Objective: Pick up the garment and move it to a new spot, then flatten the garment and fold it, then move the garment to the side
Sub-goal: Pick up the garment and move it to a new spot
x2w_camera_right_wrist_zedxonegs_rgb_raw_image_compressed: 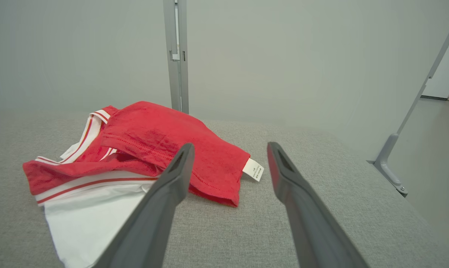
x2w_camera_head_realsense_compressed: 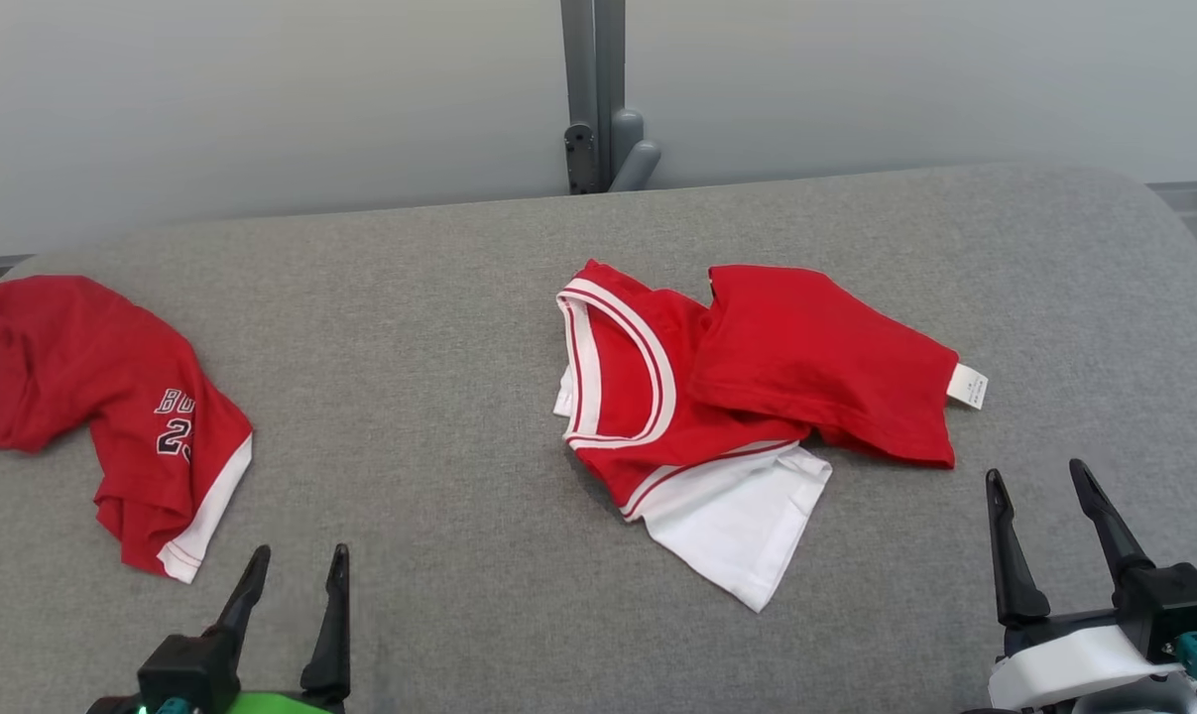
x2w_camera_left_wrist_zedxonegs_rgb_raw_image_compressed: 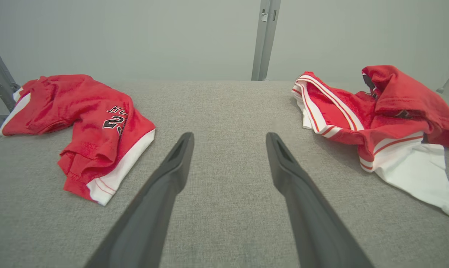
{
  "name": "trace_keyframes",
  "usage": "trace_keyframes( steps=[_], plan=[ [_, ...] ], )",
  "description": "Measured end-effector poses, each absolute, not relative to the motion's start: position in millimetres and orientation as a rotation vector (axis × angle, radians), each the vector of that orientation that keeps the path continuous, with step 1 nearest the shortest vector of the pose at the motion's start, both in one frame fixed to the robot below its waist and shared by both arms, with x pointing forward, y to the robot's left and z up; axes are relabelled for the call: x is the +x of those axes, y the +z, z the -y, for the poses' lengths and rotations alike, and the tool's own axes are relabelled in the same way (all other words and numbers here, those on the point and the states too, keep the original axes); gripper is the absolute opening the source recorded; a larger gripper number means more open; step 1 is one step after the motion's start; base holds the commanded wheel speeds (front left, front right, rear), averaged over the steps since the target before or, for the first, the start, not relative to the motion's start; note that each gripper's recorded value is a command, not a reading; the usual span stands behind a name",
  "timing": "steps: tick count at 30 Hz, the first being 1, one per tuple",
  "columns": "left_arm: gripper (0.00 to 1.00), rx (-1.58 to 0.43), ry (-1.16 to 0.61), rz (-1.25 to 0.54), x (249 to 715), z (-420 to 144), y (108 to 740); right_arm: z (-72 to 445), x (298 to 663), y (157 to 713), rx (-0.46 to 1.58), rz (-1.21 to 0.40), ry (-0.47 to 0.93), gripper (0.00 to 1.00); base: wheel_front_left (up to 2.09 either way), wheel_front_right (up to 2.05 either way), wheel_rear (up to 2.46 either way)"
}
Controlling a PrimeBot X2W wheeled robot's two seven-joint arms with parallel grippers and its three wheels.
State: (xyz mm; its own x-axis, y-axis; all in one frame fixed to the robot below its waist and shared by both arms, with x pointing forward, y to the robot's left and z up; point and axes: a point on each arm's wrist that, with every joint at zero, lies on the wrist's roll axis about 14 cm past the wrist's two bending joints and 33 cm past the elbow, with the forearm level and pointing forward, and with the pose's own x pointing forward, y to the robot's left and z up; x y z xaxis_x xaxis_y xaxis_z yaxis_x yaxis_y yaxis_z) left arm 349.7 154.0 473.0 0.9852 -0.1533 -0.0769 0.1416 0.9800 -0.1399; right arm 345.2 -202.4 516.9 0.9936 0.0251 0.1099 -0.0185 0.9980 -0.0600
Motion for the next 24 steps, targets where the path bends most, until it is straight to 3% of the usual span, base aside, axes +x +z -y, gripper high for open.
trace_keyframes(
  steps=[8,24],
  plan=[
    [1.0,-0.144,-0.046,-0.092,324.1,-188.9,461.9,202.8,346.3,510.8,-0.065,0.091,0.028,1.0,0.0,0.0,0.0],
    [1.0,-0.15,-0.064,-0.061,323.5,-187.4,463.3,210.3,341.6,508.0,-0.058,0.082,0.004,1.0,0.0,0.0,0.0]
  ],
)
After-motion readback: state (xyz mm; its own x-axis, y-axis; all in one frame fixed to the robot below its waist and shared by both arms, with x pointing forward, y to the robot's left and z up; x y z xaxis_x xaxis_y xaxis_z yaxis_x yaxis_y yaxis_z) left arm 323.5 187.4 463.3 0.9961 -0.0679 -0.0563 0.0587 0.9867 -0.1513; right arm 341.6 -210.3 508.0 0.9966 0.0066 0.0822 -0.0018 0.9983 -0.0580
